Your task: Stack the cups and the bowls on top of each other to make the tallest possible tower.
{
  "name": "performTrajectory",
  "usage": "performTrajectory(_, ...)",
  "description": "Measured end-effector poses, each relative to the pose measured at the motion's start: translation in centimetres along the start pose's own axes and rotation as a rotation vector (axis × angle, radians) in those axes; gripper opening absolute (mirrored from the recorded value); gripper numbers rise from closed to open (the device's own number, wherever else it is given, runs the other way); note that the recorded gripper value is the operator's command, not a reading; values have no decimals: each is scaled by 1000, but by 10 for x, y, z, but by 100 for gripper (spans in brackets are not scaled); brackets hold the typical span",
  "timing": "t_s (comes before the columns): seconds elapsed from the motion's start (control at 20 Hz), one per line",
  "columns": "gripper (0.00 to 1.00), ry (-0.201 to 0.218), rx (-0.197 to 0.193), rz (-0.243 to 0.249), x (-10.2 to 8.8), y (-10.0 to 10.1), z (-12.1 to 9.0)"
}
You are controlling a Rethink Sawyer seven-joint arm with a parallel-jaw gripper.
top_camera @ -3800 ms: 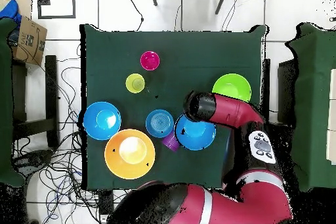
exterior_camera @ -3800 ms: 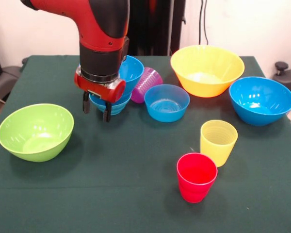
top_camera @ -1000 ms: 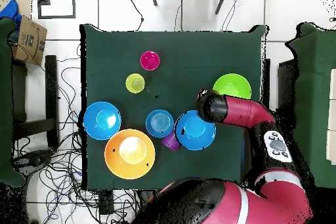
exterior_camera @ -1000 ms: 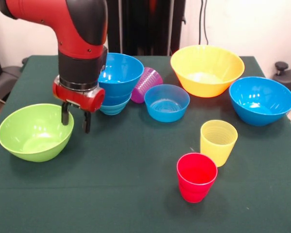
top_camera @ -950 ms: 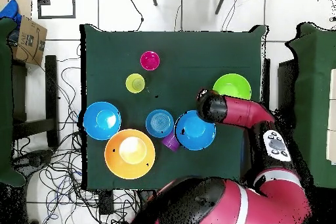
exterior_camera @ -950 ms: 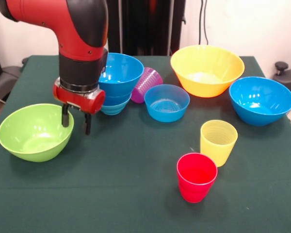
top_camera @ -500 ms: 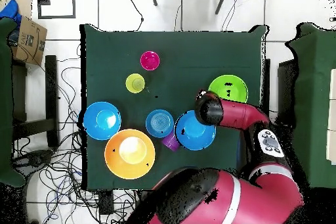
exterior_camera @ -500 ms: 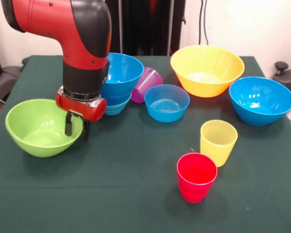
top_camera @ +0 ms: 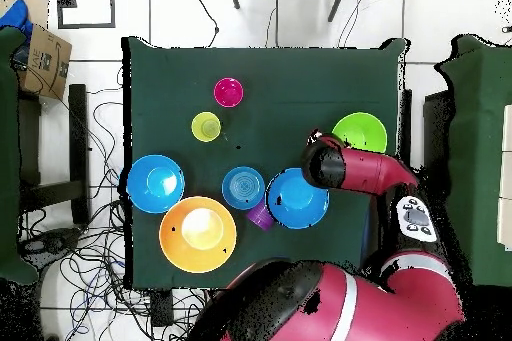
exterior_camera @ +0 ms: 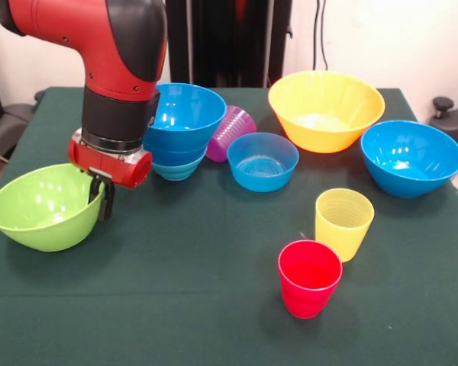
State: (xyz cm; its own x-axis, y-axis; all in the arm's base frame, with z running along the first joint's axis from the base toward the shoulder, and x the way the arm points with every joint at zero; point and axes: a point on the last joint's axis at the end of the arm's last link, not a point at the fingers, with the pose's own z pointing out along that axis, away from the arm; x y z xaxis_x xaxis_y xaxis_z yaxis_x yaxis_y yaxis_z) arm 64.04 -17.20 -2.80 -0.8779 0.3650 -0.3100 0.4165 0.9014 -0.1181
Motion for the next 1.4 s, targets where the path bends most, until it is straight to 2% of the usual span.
performTrajectory(0.6,0,-1,1,0,-1,-1,-1)
performTrajectory(0.8,0,5,5,1,-3,-1,-7)
performTrajectory(1.1,0,36,18,1,-5,-3,-27)
performTrajectory(1.4,0,92,37,1,-2,-5,-51)
